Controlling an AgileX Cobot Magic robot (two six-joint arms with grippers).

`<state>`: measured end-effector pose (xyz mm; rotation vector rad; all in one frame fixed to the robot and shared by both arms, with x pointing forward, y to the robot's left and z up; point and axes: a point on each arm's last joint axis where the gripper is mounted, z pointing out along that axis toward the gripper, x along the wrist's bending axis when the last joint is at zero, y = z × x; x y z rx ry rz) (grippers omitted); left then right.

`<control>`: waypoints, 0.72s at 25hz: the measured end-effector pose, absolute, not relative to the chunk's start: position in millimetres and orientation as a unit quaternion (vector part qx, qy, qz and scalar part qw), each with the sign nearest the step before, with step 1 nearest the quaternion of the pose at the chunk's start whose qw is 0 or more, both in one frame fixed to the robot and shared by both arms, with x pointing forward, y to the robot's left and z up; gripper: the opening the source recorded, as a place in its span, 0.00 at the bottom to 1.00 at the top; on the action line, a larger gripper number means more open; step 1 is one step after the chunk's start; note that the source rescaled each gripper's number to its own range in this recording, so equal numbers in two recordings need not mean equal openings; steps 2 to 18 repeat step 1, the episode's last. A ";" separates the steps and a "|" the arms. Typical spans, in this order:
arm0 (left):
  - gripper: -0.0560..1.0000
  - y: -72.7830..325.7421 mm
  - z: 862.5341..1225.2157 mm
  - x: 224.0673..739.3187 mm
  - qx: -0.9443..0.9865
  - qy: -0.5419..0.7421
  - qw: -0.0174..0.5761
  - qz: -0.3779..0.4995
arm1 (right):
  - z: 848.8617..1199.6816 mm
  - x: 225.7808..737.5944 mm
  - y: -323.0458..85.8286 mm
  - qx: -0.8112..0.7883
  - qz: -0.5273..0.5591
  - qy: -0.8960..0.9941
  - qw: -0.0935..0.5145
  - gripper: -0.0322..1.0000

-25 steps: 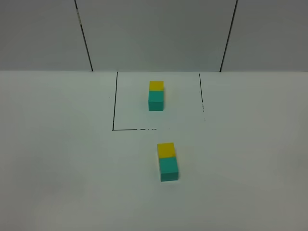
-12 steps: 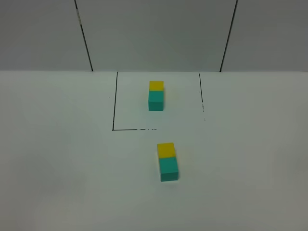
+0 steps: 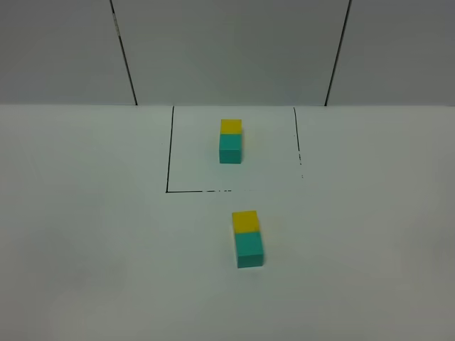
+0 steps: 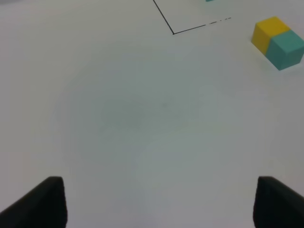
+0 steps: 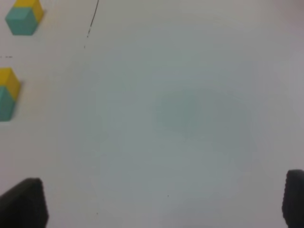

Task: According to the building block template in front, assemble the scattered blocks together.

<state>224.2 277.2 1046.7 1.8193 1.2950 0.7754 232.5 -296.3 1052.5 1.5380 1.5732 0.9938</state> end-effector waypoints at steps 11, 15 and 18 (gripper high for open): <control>0.74 277.2 1046.7 224.2 0.712 0.507 0.379 0.304 | 1052.5 232.5 -296.3 0.595 0.385 0.609 0.356 1.00; 0.74 277.2 1046.7 224.2 0.712 0.507 0.379 0.304 | 1052.5 232.5 -296.3 0.595 0.385 0.609 0.356 1.00; 0.74 277.2 1046.7 224.2 0.712 0.507 0.379 0.304 | 1052.5 232.5 -296.3 0.595 0.385 0.609 0.356 1.00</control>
